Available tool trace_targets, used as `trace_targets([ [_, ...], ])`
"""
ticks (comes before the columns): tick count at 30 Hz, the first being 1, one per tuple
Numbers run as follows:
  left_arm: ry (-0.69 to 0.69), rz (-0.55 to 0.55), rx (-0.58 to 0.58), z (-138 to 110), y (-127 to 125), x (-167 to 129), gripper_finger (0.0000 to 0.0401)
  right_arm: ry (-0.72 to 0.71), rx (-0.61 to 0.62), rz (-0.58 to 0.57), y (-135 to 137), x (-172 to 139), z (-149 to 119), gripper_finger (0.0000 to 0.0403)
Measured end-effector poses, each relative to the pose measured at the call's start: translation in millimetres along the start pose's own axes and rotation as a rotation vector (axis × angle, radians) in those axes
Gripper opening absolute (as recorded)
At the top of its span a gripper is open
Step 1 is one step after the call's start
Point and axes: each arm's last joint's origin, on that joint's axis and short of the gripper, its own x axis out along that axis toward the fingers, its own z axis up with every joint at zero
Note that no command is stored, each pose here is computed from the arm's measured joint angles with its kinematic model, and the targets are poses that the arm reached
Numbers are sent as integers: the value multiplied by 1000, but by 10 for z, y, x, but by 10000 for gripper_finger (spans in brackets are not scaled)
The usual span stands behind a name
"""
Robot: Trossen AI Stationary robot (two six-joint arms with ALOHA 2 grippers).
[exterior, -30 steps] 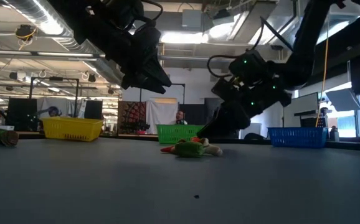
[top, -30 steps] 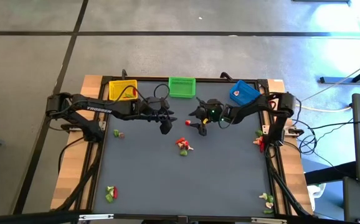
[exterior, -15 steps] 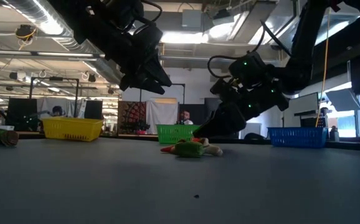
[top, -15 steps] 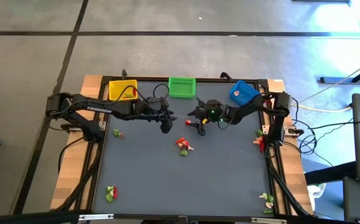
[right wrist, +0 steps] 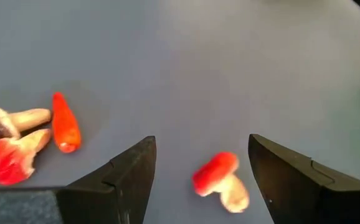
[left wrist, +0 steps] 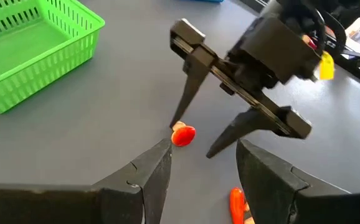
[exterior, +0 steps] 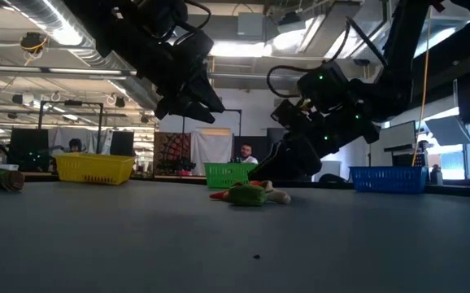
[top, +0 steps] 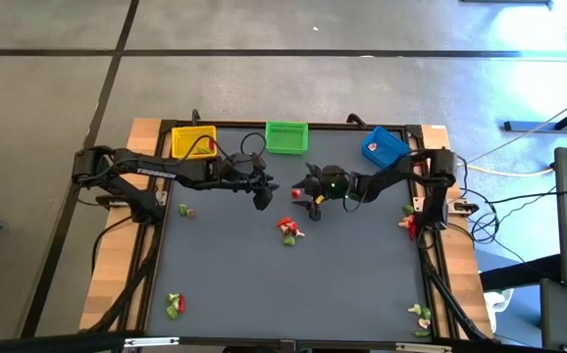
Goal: Sort produce into baskets
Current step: Put the red mushroom into the blue basket
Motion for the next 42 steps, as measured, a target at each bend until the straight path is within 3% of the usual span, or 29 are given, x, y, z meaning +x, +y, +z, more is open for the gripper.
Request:
trace_targets([
  [3, 2, -2, 4, -5, -7, -1, 175, 28, 2, -52, -10, 47, -38, 253],
  [11, 7, -16, 20, -28, -58, -7, 175, 104, 16, -37, -32, 204, -54, 239],
  [21, 10, -15, 22, -31, -56, -7, 175, 143, 22, -20, -17, 204, -71, 62],
  [24, 10, -14, 30, -31, -56, -7, 175, 149, 22, -18, -16, 202, -77, 34],
  [33, 9, -15, 34, -30, -57, -7, 175, 227, 8, -53, -36, 18, 54, 54],
  [42, 13, -13, 55, -34, -55, -7, 175, 366, -106, -192, -129, -466, 346, 44],
])
